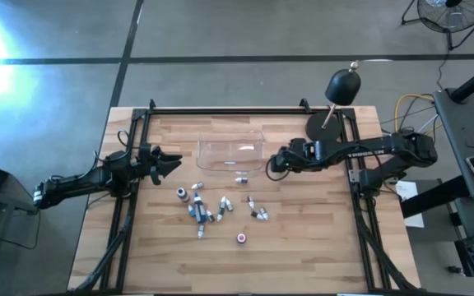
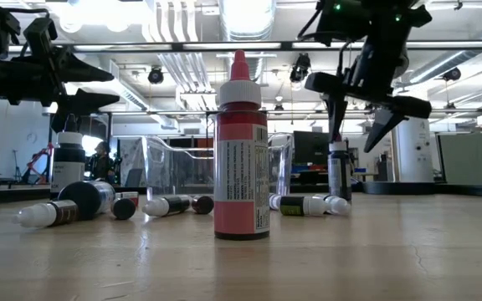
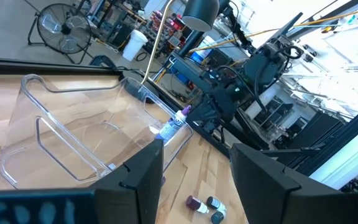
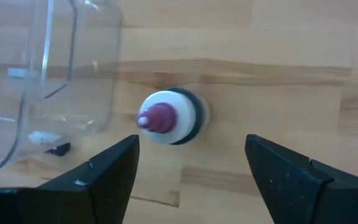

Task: Pick & Place food coloring
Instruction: Put the large violet food coloring bottle into the transparent bin

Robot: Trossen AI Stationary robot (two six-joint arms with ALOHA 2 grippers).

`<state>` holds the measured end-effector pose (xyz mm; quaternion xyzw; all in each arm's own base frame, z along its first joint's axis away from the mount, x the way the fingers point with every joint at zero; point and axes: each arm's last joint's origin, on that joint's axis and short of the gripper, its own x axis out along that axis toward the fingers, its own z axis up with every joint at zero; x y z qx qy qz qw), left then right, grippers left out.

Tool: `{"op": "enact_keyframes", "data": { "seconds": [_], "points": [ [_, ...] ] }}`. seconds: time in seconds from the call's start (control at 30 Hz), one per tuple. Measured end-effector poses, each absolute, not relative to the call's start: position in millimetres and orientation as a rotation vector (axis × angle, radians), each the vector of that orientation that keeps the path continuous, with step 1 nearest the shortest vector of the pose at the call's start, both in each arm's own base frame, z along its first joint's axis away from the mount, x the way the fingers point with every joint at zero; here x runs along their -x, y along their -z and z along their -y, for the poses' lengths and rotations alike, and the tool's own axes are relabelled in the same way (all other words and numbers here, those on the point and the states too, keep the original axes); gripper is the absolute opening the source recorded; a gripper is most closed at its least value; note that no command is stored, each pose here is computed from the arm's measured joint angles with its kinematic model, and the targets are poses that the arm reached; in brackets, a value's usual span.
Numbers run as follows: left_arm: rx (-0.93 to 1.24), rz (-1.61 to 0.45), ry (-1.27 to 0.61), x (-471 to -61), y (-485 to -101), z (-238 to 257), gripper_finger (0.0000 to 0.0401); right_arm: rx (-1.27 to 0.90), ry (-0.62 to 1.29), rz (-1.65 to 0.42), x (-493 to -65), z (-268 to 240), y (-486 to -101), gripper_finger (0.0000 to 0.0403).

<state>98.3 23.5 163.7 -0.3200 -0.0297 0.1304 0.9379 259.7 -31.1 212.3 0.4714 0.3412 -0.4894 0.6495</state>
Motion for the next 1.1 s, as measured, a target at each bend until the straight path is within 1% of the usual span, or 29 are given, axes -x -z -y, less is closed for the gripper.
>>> {"op": "enact_keyframes", "data": {
  "seconds": [0.2,0.37,0.43,0.6,0.7,0.8,0.9,1.1],
  "points": [
    [0.654,0.061,-0.266,-98.3,-163.7,-23.5,0.0161,-0.94,1.064,-0.812,-277.4,36.4,-219.2,0.0274],
    [0.654,0.06,-0.267,-98.3,-163.6,-23.5,0.0161,-0.865,1.138,-0.96,-287.8,44.3,-214.2,0.0266],
    [0.654,0.06,-0.266,-98.3,-163.7,-23.5,0.0161,-0.839,1.133,-1.006,-293.1,45.5,-214.7,0.0259],
    [0.654,0.061,-0.266,-98.3,-163.7,-23.5,0.0161,-0.805,1.065,-1.03,-307.6,47.0,-223.0,0.0229],
    [0.654,0.06,-0.266,-98.3,-163.7,-23.5,0.0161,-0.793,1.065,-1.043,-310.9,49.9,-228.4,0.0209],
    [0.654,0.06,-0.266,-98.3,-163.6,-23.5,0.0161,-0.771,1.093,-1.1,-308.6,50.1,-230.2,0.0196],
    [0.654,0.061,-0.266,-98.3,-163.7,-23.5,0.0161,-0.762,1.099,-1.13,-307.2,49.7,-230.8,0.0196],
    [0.654,0.061,-0.266,-98.3,-163.7,-23.5,0.0161,-0.779,1.082,-1.146,-307.7,49.3,-229.9,0.0212]
  ]
}}
